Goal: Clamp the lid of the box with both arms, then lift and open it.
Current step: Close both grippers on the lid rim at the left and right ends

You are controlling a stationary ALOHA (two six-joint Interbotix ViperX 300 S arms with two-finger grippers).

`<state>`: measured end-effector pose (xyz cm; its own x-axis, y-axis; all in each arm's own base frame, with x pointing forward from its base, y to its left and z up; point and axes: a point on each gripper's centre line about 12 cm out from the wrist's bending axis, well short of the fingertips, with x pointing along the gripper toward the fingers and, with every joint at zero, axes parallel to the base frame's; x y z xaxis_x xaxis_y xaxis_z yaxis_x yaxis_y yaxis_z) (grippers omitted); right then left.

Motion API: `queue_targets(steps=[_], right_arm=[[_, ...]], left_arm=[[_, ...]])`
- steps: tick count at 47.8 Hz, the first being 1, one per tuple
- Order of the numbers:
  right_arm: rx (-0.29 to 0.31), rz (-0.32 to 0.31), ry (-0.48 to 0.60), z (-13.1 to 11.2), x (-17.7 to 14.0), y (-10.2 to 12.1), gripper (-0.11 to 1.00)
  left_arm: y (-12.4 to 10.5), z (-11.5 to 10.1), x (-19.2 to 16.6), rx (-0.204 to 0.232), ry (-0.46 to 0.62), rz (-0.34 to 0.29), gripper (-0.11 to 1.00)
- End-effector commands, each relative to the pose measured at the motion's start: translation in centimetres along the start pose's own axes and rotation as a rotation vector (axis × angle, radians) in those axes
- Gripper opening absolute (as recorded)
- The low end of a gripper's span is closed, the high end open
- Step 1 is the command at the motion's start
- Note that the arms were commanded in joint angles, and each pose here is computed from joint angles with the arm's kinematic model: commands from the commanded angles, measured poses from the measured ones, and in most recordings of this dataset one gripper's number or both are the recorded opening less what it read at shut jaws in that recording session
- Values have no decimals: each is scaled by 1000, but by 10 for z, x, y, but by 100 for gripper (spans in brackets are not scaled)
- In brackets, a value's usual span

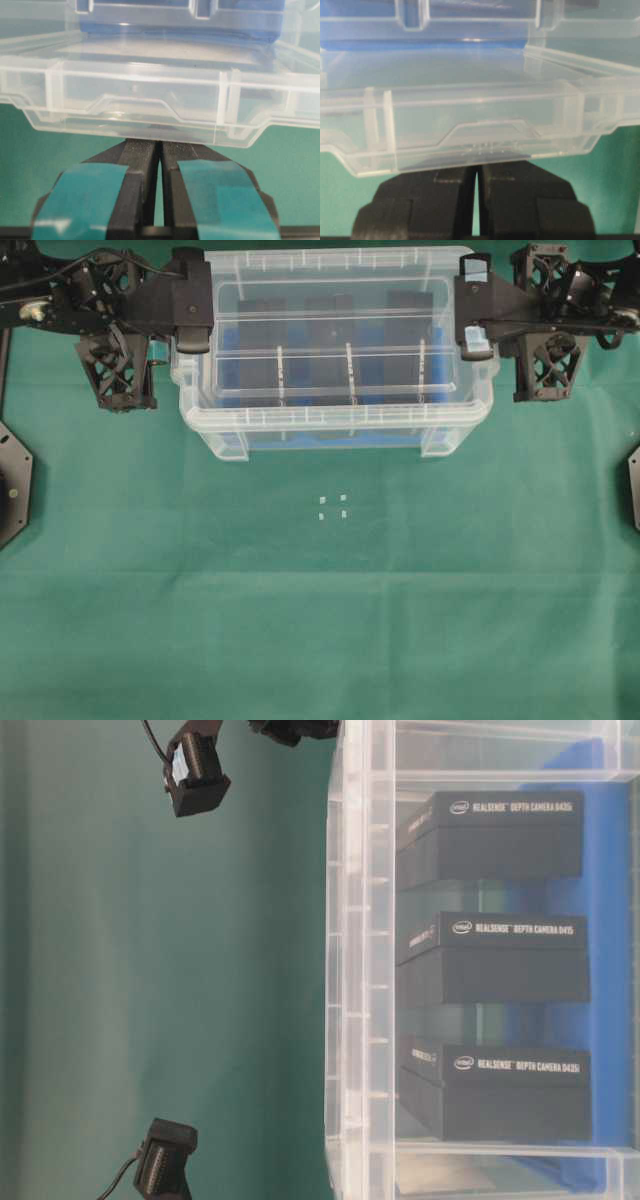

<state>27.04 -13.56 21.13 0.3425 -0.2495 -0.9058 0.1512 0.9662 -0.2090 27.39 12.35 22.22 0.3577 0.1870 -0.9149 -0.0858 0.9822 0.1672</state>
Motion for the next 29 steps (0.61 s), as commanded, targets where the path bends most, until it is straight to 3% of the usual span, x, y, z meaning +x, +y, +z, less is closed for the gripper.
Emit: queue_targets(steps=[1, 29], right_arm=[[-16, -2, -48, 18, -5, 2, 0], [-26, 11, -56, 21, -5, 10, 0]], left_arm=[[5, 11, -5, -7, -55, 18, 1], [6, 24, -4, 0, -83, 23, 1]])
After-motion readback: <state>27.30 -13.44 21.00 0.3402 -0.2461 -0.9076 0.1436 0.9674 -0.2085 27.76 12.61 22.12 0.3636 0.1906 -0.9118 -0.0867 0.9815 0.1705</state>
